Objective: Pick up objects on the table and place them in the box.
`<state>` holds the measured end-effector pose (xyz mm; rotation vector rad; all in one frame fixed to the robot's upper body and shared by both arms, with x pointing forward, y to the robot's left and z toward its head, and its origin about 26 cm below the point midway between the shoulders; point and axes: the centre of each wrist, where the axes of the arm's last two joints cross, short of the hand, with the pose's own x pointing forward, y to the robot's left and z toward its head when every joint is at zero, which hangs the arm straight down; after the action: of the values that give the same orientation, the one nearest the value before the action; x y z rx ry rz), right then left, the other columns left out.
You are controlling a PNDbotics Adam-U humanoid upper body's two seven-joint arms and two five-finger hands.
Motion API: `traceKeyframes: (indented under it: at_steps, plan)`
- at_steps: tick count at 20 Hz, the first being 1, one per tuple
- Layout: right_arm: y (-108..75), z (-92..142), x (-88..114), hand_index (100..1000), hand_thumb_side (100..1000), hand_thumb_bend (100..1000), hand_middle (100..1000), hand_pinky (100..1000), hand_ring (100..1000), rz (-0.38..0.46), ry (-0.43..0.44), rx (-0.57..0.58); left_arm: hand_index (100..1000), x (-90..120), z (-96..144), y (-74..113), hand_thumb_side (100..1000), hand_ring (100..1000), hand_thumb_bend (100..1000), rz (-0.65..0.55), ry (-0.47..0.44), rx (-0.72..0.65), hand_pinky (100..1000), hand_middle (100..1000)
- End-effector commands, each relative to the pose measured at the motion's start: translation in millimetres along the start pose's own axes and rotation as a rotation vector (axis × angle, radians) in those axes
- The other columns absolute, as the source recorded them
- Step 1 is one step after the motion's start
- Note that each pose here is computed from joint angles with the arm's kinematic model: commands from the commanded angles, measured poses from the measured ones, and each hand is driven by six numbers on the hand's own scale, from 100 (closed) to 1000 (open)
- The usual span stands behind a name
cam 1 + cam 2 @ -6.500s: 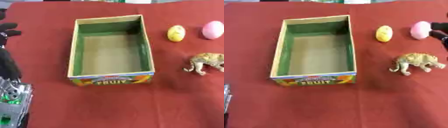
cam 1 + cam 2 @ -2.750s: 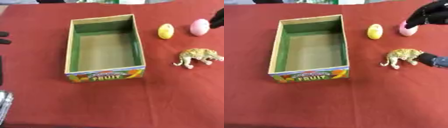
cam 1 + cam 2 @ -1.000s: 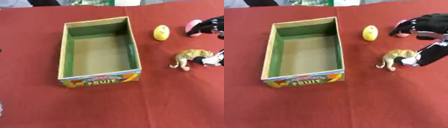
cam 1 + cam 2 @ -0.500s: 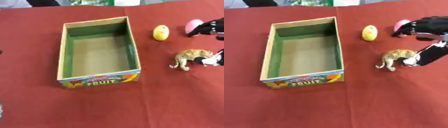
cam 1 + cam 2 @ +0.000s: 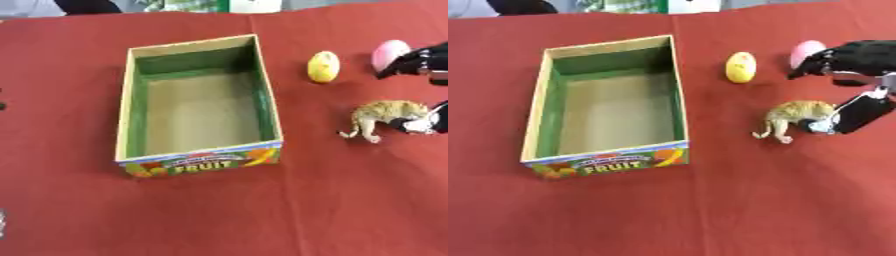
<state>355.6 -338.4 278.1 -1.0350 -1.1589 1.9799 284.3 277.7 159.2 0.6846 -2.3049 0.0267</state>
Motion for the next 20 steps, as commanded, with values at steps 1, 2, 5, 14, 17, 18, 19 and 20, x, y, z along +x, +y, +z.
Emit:
traceKeyframes:
  at_steps: [1, 2, 5, 14, 17, 18, 19, 20]
  plan:
    - [-5.8, 1, -7, 928, 669, 369, 835, 860, 902, 0.026, 0.032, -0.013, 730, 5, -5, 1.3, 881, 604, 100, 0.004, -0.027, -0.004, 520, 670]
    - [-4.4, -1, -7, 925, 668, 370, 832, 858, 901, 0.026, 0.033, -0.01, 729, 5, -5, 1.0, 881, 604, 100, 0.005, -0.027, -0.005, 519, 669]
    - [-1.1, -5, -7, 917, 665, 371, 826, 856, 897, 0.029, 0.031, -0.002, 729, 5, -5, 0.9, 880, 603, 100, 0.006, -0.026, -0.005, 519, 669]
    - [11.6, -14, -10, 857, 622, 360, 792, 843, 882, 0.042, 0.043, 0.038, 729, 6, -5, -0.3, 878, 603, 100, 0.012, -0.027, -0.007, 518, 669]
    - [14.5, -14, -11, 854, 598, 338, 788, 839, 879, 0.047, 0.046, 0.048, 730, 6, -5, -0.3, 877, 604, 100, 0.013, -0.027, -0.007, 518, 669]
    - [15.0, -15, -12, 843, 594, 327, 772, 828, 871, 0.048, 0.046, 0.048, 730, 6, -5, -0.4, 875, 604, 100, 0.014, -0.027, -0.008, 518, 669]
    - [15.4, -15, -12, 837, 592, 321, 763, 825, 868, 0.048, 0.046, 0.046, 730, 6, -5, -0.5, 877, 604, 100, 0.015, -0.027, -0.008, 518, 669]
    - [15.7, -16, -12, 816, 591, 308, 745, 816, 859, 0.047, 0.045, 0.041, 729, 6, -5, -0.6, 877, 604, 100, 0.015, -0.026, -0.009, 517, 669]
